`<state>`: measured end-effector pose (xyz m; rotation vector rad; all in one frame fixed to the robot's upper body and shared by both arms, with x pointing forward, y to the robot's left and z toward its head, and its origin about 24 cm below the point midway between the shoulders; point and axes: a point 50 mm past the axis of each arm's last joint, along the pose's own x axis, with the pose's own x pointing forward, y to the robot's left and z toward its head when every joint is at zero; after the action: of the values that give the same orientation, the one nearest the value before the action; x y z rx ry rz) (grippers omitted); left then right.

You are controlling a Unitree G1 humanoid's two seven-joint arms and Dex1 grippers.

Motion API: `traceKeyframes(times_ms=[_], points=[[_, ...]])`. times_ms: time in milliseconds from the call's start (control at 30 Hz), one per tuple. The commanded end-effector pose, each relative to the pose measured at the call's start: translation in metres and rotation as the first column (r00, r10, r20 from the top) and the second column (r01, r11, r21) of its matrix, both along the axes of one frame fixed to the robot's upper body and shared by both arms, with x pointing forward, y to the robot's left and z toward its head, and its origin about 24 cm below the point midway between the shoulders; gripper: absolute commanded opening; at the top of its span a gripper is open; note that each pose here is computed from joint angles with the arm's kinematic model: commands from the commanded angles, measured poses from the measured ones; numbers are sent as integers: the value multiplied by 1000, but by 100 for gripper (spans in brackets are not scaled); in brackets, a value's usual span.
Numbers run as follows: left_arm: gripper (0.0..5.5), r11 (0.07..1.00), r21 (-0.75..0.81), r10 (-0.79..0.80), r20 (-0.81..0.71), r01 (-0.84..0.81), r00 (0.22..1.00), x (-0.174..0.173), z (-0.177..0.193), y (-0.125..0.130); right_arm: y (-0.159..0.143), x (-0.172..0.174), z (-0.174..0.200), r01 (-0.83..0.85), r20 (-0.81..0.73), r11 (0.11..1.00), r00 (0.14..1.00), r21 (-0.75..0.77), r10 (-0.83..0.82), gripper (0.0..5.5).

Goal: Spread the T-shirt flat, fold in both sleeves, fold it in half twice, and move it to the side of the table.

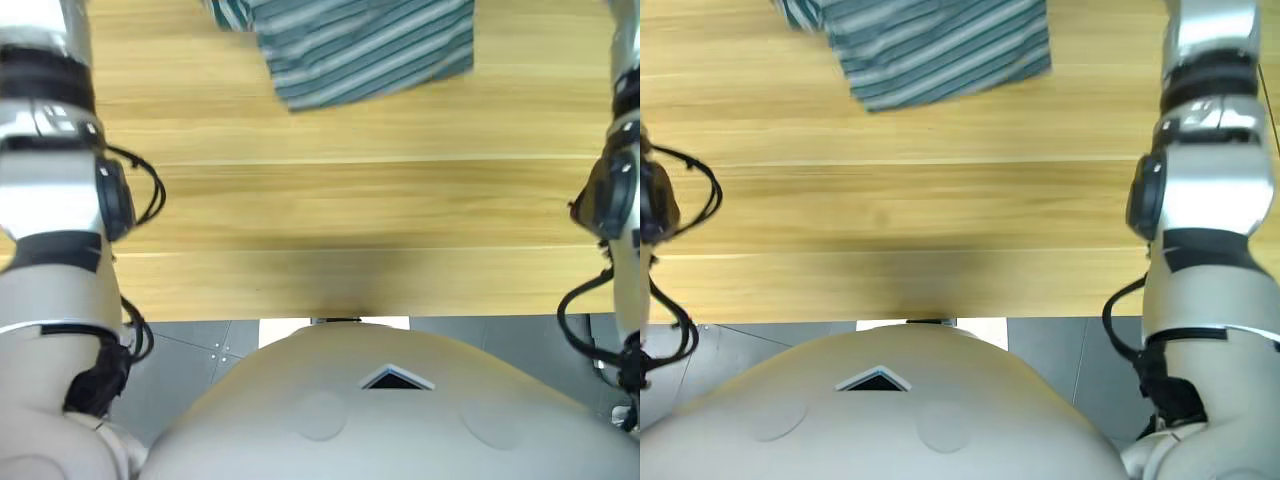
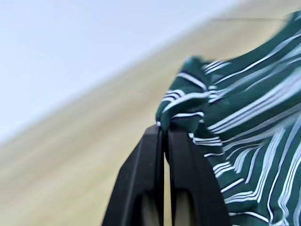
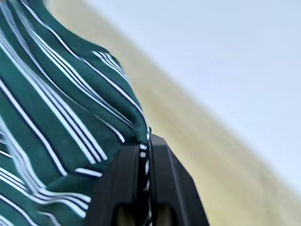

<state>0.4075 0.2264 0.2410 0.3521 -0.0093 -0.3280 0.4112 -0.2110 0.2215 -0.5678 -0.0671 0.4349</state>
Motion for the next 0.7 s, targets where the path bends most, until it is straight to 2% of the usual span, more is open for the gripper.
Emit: traceKeyframes(times_ms=[33,167,267,333,400,467,500,533,600,633,700], points=[[0,966,-113,257,284,-234,924,0,111,7,7,0,132,165,302,976,932,145,-202,3],[0,976,-23,218,204,-218,954,11,75,-2,15,10,73,80,139,992,986,94,-92,3],[0,989,81,109,135,-121,985,17,43,-22,13,9,14,5,-25,996,1000,94,-2,3],[0,981,192,-23,52,12,998,19,6,-41,12,0,-39,-69,-145,994,986,86,81,3],[0,926,299,-218,-71,229,973,11,-46,-60,9,-17,-86,-177,-221,979,955,105,196,3],[0,799,328,-445,-239,504,863,-16,-110,-70,3,-43,-123,-316,-241,943,912,103,332,3],[0,703,304,-551,-341,643,762,-44,-142,-66,-3,-60,-140,-391,-247,913,879,114,407,3],[0,588,232,-635,-462,775,620,-91,-175,-54,-12,-87,-162,-477,-263,873,833,102,486,3],[0,425,44,-711,-602,904,363,-172,-202,-39,-25,-135,-188,-596,-321,799,744,78,586,3],[0,403,-7,-711,-632,915,308,-193,-204,-31,-30,-155,-195,-630,-360,774,708,67,607,3],[0,435,-21,-695,-644,900,320,-204,-200,-19,-38,-174,-201,-661,-436,749,664,35,607,3]])
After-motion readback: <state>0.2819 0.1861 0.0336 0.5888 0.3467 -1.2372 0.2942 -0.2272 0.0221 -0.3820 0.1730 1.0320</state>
